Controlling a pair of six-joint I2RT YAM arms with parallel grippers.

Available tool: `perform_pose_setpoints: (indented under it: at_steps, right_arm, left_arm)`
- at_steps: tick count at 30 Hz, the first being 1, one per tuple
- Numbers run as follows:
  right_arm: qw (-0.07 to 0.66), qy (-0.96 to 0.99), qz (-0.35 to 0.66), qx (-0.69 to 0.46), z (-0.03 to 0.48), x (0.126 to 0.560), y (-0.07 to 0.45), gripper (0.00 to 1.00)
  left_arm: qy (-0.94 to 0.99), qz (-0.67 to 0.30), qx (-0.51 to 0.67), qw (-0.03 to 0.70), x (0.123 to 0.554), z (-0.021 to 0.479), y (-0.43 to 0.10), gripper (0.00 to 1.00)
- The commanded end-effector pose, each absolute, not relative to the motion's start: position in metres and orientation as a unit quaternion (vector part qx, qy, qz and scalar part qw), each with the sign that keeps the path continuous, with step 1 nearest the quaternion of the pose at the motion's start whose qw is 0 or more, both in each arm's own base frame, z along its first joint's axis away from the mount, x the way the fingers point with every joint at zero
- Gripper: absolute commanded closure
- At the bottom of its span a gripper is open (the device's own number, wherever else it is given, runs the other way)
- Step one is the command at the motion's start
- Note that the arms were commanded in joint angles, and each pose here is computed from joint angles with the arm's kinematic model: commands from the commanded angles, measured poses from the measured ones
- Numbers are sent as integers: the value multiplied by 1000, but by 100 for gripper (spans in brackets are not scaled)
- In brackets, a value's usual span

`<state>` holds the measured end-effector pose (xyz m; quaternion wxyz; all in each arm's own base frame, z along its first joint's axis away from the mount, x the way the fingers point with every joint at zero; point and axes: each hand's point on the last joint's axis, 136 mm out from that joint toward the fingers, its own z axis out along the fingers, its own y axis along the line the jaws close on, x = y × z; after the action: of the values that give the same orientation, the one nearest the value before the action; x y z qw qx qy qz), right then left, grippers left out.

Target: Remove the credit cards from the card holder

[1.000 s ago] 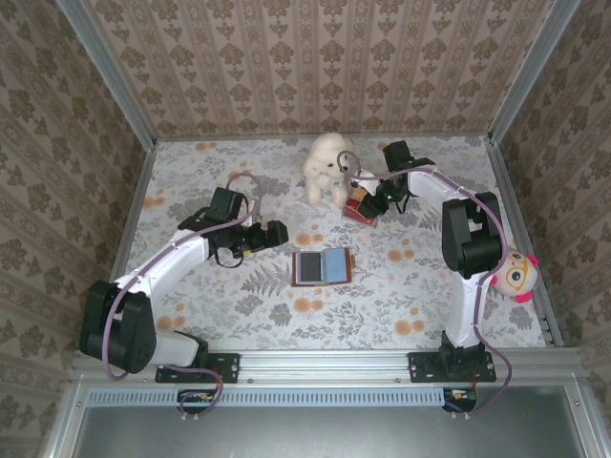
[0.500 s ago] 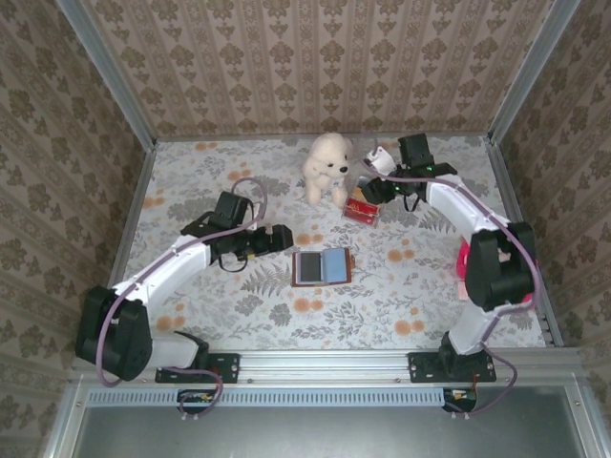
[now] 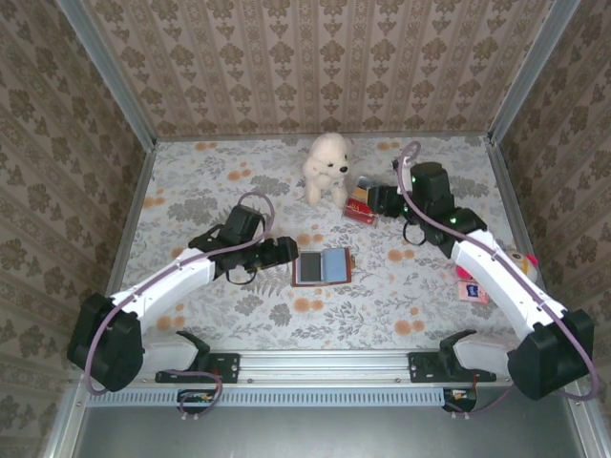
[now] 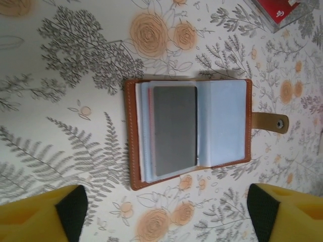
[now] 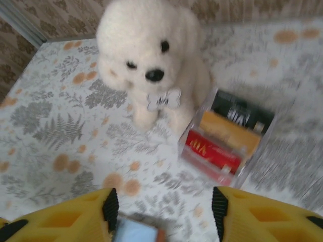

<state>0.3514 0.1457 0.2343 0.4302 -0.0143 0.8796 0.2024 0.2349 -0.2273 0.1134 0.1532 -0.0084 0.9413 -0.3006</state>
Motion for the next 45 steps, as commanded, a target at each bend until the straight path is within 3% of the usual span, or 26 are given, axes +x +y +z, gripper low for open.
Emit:
perform_pose_setpoints:
  at_steps: [1, 5, 9, 15, 21, 28, 45]
  right_arm:
    - [342, 903, 242, 92, 188, 321, 159, 51]
    - [285, 910, 288, 89, 164, 295, 199, 51]
    - [241, 914, 317, 72, 141, 283, 240, 53]
    - [163, 934, 313, 58, 90, 278, 284, 66]
    - [133, 946, 290, 56, 60, 281, 299, 77]
    - [133, 949, 278, 62, 43, 286, 299, 84]
    - [129, 949, 277, 75, 35, 288, 292, 84]
  left_arm:
    - [940, -304, -26, 151, 236, 110, -237, 22]
    - [943, -302, -18, 140, 237, 100, -252, 43]
    - [948, -290, -18, 130, 242, 88, -261, 53]
    - [953, -277, -30, 121, 250, 71, -266, 66]
    - [955, -277, -30, 101, 248, 59, -270, 79]
    - [957, -274, -44, 89, 239, 45, -265, 82]
    - [961, -263, -35, 80, 249, 37, -273, 88]
